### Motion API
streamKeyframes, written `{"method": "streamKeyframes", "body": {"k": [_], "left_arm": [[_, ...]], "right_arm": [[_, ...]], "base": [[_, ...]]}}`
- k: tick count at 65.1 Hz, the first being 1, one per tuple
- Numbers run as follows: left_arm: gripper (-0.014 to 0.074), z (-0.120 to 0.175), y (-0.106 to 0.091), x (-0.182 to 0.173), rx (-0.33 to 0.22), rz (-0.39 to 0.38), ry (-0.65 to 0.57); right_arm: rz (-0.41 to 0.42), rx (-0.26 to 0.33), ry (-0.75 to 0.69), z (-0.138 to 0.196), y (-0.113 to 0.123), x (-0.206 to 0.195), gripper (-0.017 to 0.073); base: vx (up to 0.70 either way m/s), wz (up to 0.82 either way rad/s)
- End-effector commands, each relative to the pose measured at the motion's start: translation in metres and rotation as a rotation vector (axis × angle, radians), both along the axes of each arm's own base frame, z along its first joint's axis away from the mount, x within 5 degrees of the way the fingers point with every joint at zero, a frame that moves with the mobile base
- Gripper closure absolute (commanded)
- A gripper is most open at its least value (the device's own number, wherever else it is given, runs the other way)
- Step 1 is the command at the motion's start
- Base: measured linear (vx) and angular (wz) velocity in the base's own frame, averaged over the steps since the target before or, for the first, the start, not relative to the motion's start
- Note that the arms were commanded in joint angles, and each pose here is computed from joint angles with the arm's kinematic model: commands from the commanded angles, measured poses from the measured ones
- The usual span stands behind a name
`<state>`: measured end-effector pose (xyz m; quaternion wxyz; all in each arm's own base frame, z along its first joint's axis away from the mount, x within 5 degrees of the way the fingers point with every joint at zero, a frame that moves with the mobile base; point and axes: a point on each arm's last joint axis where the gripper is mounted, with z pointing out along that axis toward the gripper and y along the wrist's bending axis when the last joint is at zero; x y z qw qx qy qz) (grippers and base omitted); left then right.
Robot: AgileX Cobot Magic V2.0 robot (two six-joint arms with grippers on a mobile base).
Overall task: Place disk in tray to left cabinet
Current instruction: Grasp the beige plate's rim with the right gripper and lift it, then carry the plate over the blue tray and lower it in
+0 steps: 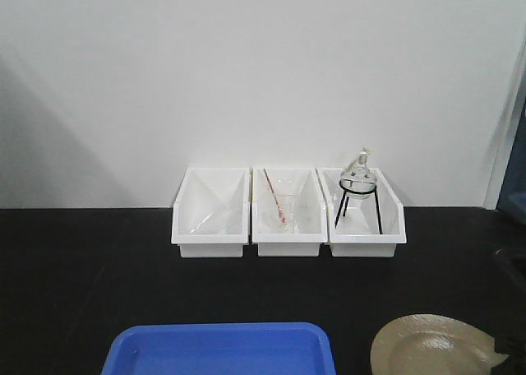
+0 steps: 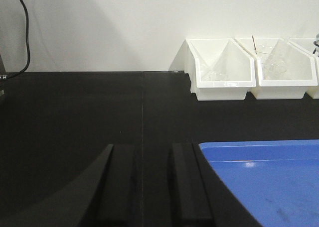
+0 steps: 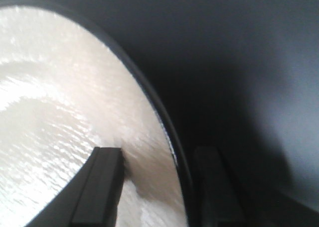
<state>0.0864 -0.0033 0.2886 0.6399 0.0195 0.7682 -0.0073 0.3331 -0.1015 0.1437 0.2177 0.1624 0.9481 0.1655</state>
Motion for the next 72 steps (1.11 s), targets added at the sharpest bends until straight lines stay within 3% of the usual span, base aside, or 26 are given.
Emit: {"method": "streamKeyframes", "body": {"k": [1,7,28,44,62,69,72], "left_arm": [[0.0266,0.018,0.001,0.003,-0.003,0.009,-0.102],[0.0266,0.018,0.001,0.003,-0.003,0.009,-0.102],[0.0266,0.018,0.001,0.003,-0.003,0.009,-0.102],[0.0266,0.018,0.001,0.003,-0.003,0.009,-0.102],[0.0266,0.018,0.001,0.003,-0.003,0.009,-0.102],[0.0266,0.018,0.001,0.003,-0.003,0.009,-0.102],[0.0266,0.018,0.001,0.003,-0.003,0.009,-0.102]], "right_arm": [[-0.009,-0.007,-0.084,0.021,-0.002,0.005,0.0199],[0.005,0.011,-0.075,0.021,0.000,0.004,0.0246],[0.004,0.121,-0.065,0.028,0.009,0.002,0.0575],[-0.045,0.214,-0.152,0.054,0.016,0.002,0.0568],[-0.074,0.229,-0.280,0.094,0.021,-0.005,0.0568],[-0.110,0.298,-0.340,0.110,0.025,-0.006,0.0568],[-0.126,0.357,-0.374,0.117,0.027,-0.005,0.0568]], "base": [[0.00,0.00],[0.00,0.00],[0.00,0.00],[0.00,0.00],[0.00,0.00],[0.00,0.00],[0.00,0.00]]}}
